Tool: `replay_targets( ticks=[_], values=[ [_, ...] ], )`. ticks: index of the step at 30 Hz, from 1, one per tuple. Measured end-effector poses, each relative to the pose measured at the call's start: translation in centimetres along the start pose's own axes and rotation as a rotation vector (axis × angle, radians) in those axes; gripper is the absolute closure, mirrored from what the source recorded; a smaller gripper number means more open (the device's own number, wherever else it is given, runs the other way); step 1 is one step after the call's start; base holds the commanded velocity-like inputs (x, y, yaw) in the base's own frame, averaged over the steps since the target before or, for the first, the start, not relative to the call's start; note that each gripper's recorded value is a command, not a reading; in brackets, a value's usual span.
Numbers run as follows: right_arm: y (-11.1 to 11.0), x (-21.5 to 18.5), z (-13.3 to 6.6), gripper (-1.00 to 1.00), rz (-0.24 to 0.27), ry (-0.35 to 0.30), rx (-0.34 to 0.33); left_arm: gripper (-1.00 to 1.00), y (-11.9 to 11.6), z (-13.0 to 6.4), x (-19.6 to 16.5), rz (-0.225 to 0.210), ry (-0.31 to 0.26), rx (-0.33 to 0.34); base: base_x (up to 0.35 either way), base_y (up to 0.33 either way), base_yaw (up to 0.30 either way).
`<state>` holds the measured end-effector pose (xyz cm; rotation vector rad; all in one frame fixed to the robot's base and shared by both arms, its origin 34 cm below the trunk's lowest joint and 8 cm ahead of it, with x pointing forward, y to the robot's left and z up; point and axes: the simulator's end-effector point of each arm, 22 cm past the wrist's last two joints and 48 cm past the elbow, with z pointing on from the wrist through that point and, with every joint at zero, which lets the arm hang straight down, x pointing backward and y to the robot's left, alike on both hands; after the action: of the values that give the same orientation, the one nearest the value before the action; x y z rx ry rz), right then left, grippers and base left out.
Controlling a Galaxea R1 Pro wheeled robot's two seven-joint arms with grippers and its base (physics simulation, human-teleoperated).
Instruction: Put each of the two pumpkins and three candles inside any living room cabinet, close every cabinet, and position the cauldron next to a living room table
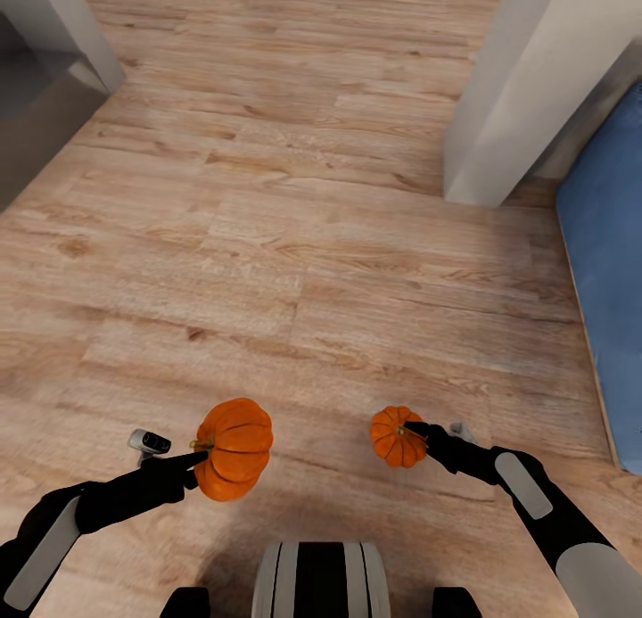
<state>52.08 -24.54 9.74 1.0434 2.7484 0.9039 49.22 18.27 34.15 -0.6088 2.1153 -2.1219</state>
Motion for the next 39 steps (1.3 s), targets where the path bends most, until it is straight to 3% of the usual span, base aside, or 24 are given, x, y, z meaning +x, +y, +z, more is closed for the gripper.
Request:
replay_targets(
  ticks=[12,14,24,32,39],
  values=[
    [2.5,-1.1,-1.4,1.0,-0.025,-0.029,-0.034,1.0,-2.3,0.1,-0.2,0.044,0.002,0.019,0.0,0.0,0.0],
    [3.4,-1.3,-1.7,1.0,-0.028,-0.033,-0.061,1.0,-2.7,0.2,-0.2,0.052,0.003,0.022,0.0,0.0,0.0],
    [11.0,-0.4,-3.7,1.0,-0.097,-0.01,-0.328,1.0,-4.5,-0.1,-0.4,0.094,0.004,0.025,0.0,0.0,0.0],
    [14.5,-0.5,-5.6,1.0,-0.116,-0.015,-0.442,1.0,-5.8,-0.2,-0.6,0.134,0.009,0.017,0.0,0.0,0.0],
    [16.1,-0.7,-6.9,1.0,-0.136,-0.025,-0.478,1.0,-7.1,-0.2,-0.7,0.162,0.01,0.022,0.0,0.0,0.0]
  ],
)
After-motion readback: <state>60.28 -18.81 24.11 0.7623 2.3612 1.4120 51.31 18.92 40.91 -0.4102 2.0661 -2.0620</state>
